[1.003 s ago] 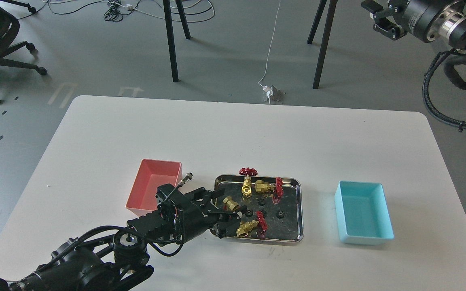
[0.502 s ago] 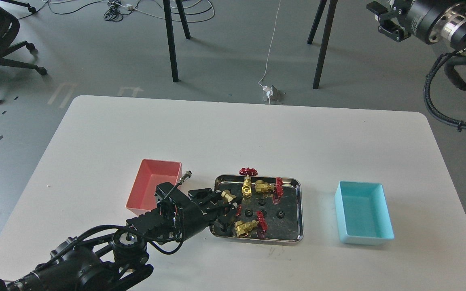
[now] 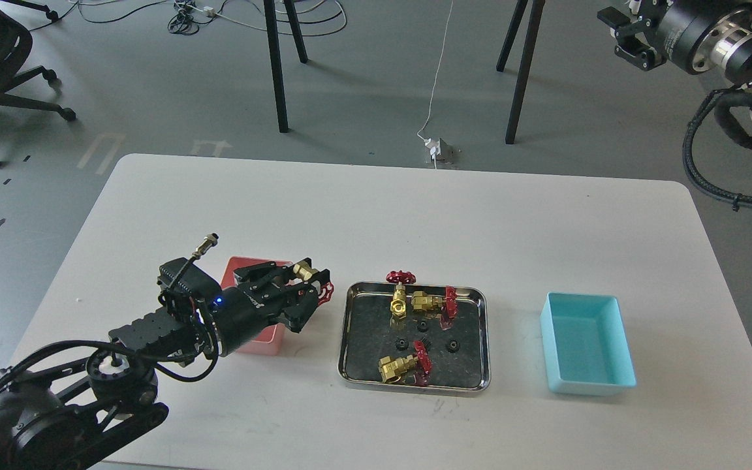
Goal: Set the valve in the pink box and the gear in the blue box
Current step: 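Grasp the brass valve and carry it toward the pink box, then release the valve into the pink box and withdraw the left arm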
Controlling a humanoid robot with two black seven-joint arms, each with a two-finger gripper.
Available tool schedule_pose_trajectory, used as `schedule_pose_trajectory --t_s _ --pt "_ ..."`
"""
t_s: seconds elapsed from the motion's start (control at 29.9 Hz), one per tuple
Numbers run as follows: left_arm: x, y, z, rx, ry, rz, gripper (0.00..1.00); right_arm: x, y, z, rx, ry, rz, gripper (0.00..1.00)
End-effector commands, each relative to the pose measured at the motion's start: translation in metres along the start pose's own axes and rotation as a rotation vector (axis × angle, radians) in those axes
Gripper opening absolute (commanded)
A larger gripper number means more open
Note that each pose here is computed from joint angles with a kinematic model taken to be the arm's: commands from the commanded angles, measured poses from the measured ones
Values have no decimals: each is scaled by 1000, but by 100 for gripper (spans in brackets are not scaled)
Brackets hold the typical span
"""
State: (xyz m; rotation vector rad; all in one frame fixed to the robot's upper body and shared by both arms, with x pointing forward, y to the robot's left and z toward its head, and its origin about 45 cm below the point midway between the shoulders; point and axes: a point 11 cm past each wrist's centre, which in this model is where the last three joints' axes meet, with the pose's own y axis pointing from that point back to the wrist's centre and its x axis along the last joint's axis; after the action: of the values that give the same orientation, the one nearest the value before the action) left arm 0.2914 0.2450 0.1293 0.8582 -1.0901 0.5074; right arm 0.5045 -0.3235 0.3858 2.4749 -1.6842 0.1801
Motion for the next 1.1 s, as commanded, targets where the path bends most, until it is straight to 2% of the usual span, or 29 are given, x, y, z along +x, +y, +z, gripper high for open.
schedule_pose_trajectory --t_s 0.0,0.17,0.3,0.4,0.43,0.5,0.53,0.57,0.6,0.77,0.9,0.97,1.07 --pt "5 20 -18 45 -16 2 11 0 -1 -2 -2 -3 3 99" --pt "-1 27 -25 68 -13 -17 11 -2 -2 -2 1 -6 1 99" --pt "-20 31 -41 123 -8 -48 12 -5 -6 0 1 -5 16 99" --pt "-32 25 -45 146 7 -44 16 -5 -6 0 1 -4 22 99" --pt "-35 23 -44 149 12 -44 19 -5 -6 0 1 -4 22 99" --pt "-37 19 -43 150 23 -37 35 -6 -6 -1 3 -4 19 99" --pt "-38 18 -40 147 26 -34 48 -6 -6 -1 3 -4 17 99" --pt "-38 16 -38 142 30 -30 71 -6 -6 -1 3 -4 19 99" --pt "-38 14 -36 138 35 -25 82 -6 -6 -1 3 -4 17 99" --pt "-32 11 -36 142 43 -8 84 -9 -6 -2 2 -3 2 99" --pt "-24 12 -42 164 81 15 92 -14 -6 -1 -1 0 -22 99" --pt "-5 10 -54 202 154 69 97 -21 -7 0 -9 44 -64 99" --pt "56 -4 -73 229 319 201 97 -49 -7 4 -31 208 -172 99"
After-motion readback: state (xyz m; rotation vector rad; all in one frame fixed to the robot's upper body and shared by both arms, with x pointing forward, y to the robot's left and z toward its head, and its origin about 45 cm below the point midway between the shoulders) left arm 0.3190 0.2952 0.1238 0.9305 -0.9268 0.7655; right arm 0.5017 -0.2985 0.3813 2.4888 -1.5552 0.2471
